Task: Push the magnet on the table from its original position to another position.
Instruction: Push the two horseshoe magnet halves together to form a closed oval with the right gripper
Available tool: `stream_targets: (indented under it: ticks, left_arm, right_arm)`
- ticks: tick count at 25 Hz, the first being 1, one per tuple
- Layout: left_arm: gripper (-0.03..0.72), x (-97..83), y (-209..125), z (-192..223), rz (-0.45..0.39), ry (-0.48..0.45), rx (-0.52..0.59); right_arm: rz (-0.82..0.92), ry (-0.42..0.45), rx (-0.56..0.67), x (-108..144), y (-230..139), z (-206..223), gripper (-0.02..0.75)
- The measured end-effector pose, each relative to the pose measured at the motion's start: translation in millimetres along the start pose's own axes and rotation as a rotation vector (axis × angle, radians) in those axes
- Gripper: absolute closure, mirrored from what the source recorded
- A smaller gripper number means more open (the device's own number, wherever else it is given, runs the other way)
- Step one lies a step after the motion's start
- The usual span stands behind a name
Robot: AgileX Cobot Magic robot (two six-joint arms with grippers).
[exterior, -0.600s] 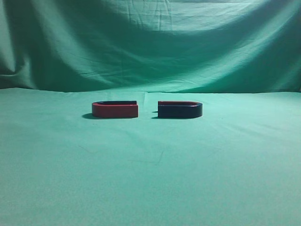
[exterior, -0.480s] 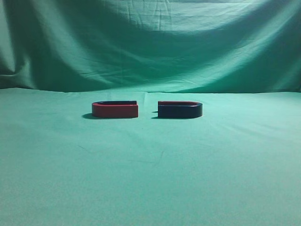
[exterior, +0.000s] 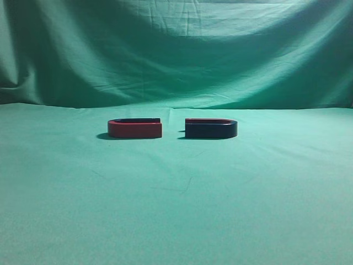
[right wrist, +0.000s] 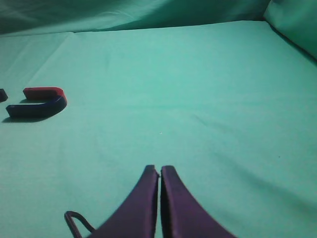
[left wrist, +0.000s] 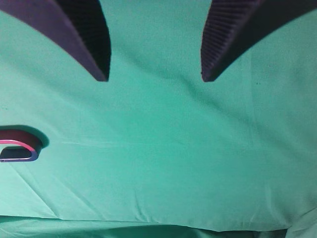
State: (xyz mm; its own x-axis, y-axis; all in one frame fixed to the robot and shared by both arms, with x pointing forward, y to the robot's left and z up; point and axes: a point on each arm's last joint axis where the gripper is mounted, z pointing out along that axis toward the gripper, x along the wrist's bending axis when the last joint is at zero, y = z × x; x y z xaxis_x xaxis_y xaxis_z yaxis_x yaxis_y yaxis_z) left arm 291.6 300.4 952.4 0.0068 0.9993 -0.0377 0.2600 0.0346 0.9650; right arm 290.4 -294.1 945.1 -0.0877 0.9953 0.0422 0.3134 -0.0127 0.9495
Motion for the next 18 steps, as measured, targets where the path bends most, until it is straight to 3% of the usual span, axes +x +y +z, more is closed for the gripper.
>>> stream_targets:
  ticks: [8, 11, 15, 18]
  left_arm:
    - [0.316, 0.0, 0.0, 0.0, 0.000, 0.000, 0.000]
    - [0.316, 0.0, 0.0, 0.0, 0.000, 0.000, 0.000]
    - [0.316, 0.0, 0.0, 0.0, 0.000, 0.000, 0.000]
    - [0.316, 0.0, 0.0, 0.0, 0.000, 0.000, 0.000]
  right_arm:
    - [0.010, 0.004, -0.029, 0.4, 2.3, 0.1, 0.738]
    - [0.052, 0.029, -0.165, 2.2, 14.2, -0.9, 0.738]
    - [0.074, 0.066, -0.477, 4.2, 41.1, -9.9, 0.738]
    - [0.110, 0.078, -0.509, 4.5, 49.7, -13.4, 0.738]
